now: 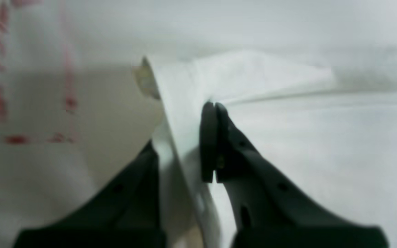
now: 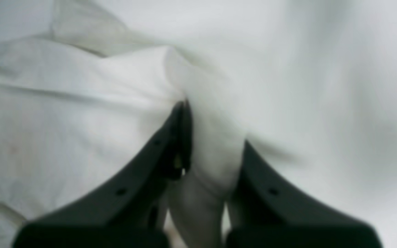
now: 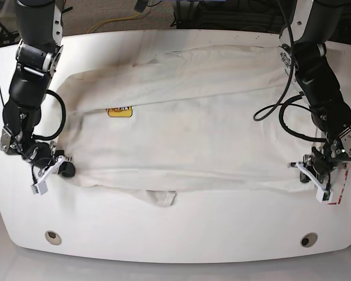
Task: Fold the T-shirt properly
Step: 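Lift the hem high and swing it over toward the collar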
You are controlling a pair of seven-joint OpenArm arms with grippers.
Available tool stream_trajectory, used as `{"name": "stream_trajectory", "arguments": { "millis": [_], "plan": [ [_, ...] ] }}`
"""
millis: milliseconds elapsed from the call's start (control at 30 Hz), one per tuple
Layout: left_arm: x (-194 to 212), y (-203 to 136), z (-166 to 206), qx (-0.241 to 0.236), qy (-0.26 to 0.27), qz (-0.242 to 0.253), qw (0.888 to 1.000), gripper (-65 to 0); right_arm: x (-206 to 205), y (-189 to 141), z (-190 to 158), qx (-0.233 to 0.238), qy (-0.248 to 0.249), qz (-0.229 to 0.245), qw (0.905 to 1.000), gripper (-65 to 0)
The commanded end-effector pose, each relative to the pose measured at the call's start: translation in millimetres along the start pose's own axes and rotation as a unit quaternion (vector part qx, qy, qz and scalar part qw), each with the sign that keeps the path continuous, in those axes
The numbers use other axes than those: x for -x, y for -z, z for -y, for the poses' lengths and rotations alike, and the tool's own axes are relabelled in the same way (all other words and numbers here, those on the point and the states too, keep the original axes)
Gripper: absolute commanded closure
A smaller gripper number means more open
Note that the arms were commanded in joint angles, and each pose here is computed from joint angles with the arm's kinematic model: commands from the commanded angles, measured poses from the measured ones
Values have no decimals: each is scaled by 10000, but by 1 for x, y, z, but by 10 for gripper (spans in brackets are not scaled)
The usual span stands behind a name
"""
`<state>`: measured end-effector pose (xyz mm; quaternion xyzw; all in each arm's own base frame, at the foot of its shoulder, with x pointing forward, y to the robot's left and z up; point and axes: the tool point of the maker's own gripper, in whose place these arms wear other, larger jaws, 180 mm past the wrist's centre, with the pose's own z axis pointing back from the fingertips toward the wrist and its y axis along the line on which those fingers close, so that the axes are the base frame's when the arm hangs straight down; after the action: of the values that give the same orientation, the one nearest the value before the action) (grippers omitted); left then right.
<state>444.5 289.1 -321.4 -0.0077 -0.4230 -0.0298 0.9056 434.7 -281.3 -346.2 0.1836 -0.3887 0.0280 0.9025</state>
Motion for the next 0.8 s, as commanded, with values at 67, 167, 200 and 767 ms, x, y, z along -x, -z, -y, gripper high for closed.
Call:
{"name": "stream_trajectory", "arguments": {
  "millis": [67,167,200,767],
  "plan": [
    [-70,-44,-9,-478,384,757,9952,0,-79,-27,-5,90,-497,662,9965,0],
    [-95,-67,-7,-677,551,1068,9904,0,-115,-47,-5,219,-752,849,9933,0],
    [-111,-79,-6,-776,672,1232,9871,0,-131,-53,-9,236,-851,968,9914,0],
    [-286,-260,-35,-2274,1389,2959,9173,0,-341,-186,-85,743,-2494,2138,9416,0]
  ]
}}
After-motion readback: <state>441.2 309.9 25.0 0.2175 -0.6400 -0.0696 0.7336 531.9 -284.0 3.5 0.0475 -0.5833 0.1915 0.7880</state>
